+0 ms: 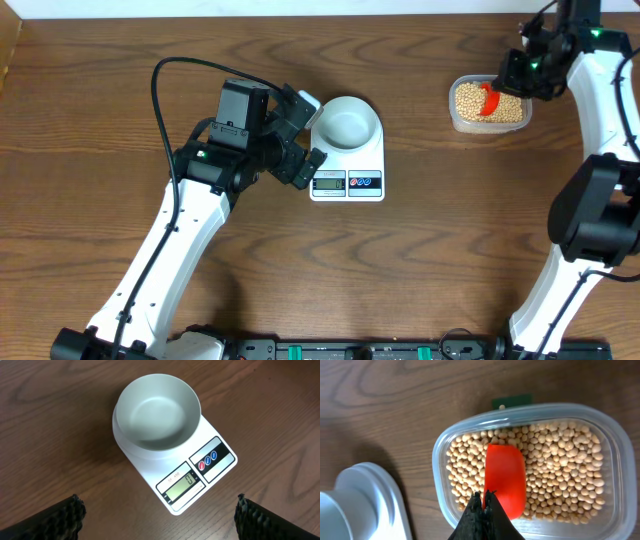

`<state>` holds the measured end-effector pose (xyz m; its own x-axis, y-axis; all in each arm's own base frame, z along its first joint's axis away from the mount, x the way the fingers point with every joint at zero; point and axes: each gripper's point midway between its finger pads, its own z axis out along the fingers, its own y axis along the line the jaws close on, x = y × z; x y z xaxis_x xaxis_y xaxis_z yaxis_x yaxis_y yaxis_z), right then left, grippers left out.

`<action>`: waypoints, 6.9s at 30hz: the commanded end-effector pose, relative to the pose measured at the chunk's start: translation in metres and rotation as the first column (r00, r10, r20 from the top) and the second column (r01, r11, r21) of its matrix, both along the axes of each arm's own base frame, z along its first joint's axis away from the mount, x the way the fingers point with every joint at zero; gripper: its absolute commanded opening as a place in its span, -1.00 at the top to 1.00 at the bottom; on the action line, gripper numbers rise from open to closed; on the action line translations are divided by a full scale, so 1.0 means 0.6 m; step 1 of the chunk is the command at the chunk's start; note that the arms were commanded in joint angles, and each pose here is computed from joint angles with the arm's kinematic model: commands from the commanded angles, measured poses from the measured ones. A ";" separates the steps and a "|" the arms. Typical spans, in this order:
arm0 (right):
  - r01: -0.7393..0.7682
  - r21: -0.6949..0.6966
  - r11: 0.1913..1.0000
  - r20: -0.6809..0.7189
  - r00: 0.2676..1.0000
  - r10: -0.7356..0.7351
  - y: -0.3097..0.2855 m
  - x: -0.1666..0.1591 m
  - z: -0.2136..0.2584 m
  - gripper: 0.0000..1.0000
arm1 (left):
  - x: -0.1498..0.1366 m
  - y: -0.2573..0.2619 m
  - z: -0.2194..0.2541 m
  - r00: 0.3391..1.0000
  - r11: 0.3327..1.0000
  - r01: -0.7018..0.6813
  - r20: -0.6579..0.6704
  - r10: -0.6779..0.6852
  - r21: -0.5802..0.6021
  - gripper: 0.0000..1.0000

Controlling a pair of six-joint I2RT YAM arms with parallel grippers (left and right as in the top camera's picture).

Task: Scoop item into bowl and weigh 50g on scale
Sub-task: 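Drag the scoop through the beans and lift it filled, then carry the filled red scoop left over the white bowl, then tilt the scoop with the right gripper to pour beans into the bowl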

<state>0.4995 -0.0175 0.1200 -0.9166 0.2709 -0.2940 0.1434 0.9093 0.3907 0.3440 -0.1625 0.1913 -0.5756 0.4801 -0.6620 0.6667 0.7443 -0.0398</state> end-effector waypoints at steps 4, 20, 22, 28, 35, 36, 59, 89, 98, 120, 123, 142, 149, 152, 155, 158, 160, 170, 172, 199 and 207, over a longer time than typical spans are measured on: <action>-0.039 0.164 0.986 0.014 0.999 0.038 0.004 -0.008 -0.002 0.98 | 0.002 0.001 -0.005 1.000 1.000 -0.001 -0.004 0.001 0.005 -0.96; -0.016 0.444 0.896 0.076 0.997 -0.019 -0.040 -0.029 -0.005 0.98 | 0.002 0.001 -0.005 1.000 1.000 -0.001 -0.004 0.001 0.005 -0.96; -0.018 0.484 0.875 0.092 0.995 -0.030 -0.047 -0.032 -0.003 0.98 | 0.002 0.001 -0.005 1.000 1.000 -0.001 -0.004 0.001 0.005 -0.96; -0.021 0.555 0.832 0.120 0.991 -0.055 -0.064 -0.039 0.007 0.98 | 0.002 0.001 -0.005 1.000 1.000 -0.001 -0.004 0.001 0.005 -0.96; -0.052 0.593 0.803 0.158 0.986 -0.053 -0.064 -0.038 0.023 0.97 | 0.002 0.001 -0.005 1.000 1.000 -0.001 -0.004 0.001 0.005 -0.95; -0.058 0.599 0.799 0.164 0.985 -0.051 -0.063 -0.038 0.026 0.97 | 0.002 0.001 -0.005 1.000 1.000 -0.001 -0.004 0.001 0.005 -0.96; -0.188 0.712 0.676 0.275 0.961 -0.022 -0.032 -0.034 0.086 0.97 | 0.002 0.001 -0.005 1.000 1.000 -0.001 -0.004 0.001 0.005 -0.96; -0.479 0.663 0.576 0.364 0.878 0.311 0.263 -0.037 0.110 0.97 | 0.002 0.001 -0.005 1.000 1.000 -0.001 -0.004 0.001 0.005 -0.96; -0.524 0.575 0.629 0.354 0.852 0.387 0.337 -0.040 0.083 0.97 | 0.002 0.001 -0.005 1.000 1.000 -0.001 -0.004 0.001 0.005 -0.95; -0.593 0.466 0.657 0.365 0.805 0.468 0.418 -0.057 0.072 0.98 | 0.002 0.001 -0.005 1.000 1.000 -0.001 -0.004 0.001 0.005 -0.96; -0.598 0.430 0.676 0.372 0.800 0.471 0.423 -0.058 0.080 0.98 | 0.002 0.001 -0.005 1.000 1.000 -0.001 -0.004 0.001 0.005 -0.95; -0.562 0.029 0.827 0.318 0.789 0.525 0.418 -0.078 0.099 0.97 | 0.002 0.001 -0.005 1.000 1.000 -0.001 -0.004 0.001 0.005 -0.96; -0.539 -0.083 0.838 0.274 0.797 0.539 0.416 -0.079 0.080 0.97 | 0.002 0.001 -0.005 1.000 1.000 -0.001 -0.004 0.001 0.005 -0.96; -0.531 -0.122 0.838 0.264 0.797 0.544 0.420 -0.080 0.076 0.97 | 0.002 0.001 -0.005 1.000 1.000 -0.001 -0.004 0.001 0.005 -0.96; -0.532 -0.159 0.832 0.258 0.791 0.555 0.426 -0.082 0.073 0.97 | 0.002 0.001 -0.005 1.000 1.000 -0.001 -0.004 0.001 0.005 -0.96; -0.528 -0.190 0.827 0.252 0.788 0.561 0.432 -0.084 0.070 0.97 | 0.002 0.001 -0.005 1.000 1.000 -0.001 -0.004 0.001 0.005 -0.96; -0.524 -0.209 0.826 0.248 0.789 0.563 0.433 -0.085 0.069 0.97 | 0.002 0.001 -0.005 1.000 1.000 -0.001 -0.004 0.001 0.005 -0.96; -0.507 -0.310 0.804 0.230 0.781 0.581 0.446 -0.090 0.064 0.97 | 0.002 0.001 -0.005 1.000 1.000 -0.001 -0.004 0.001 0.005 -0.96; -0.491 -0.348 0.799 0.224 0.784 0.579 0.446 -0.090 0.063 0.97 | 0.002 0.001 -0.005 1.000 1.000 -0.001 -0.004 0.001 0.005 -0.96; -0.405 -0.529 0.746 0.240 0.772 0.589 0.466 -0.100 0.089 0.98 | 0.002 0.001 -0.005 1.000 1.000 -0.001 -0.004 0.001 0.005 -0.95; -0.370 -0.494 0.787 0.341 0.750 0.566 0.455 -0.109 0.170 0.98 | 0.002 0.001 -0.005 1.000 1.000 -0.001 -0.004 0.001 0.005 -0.96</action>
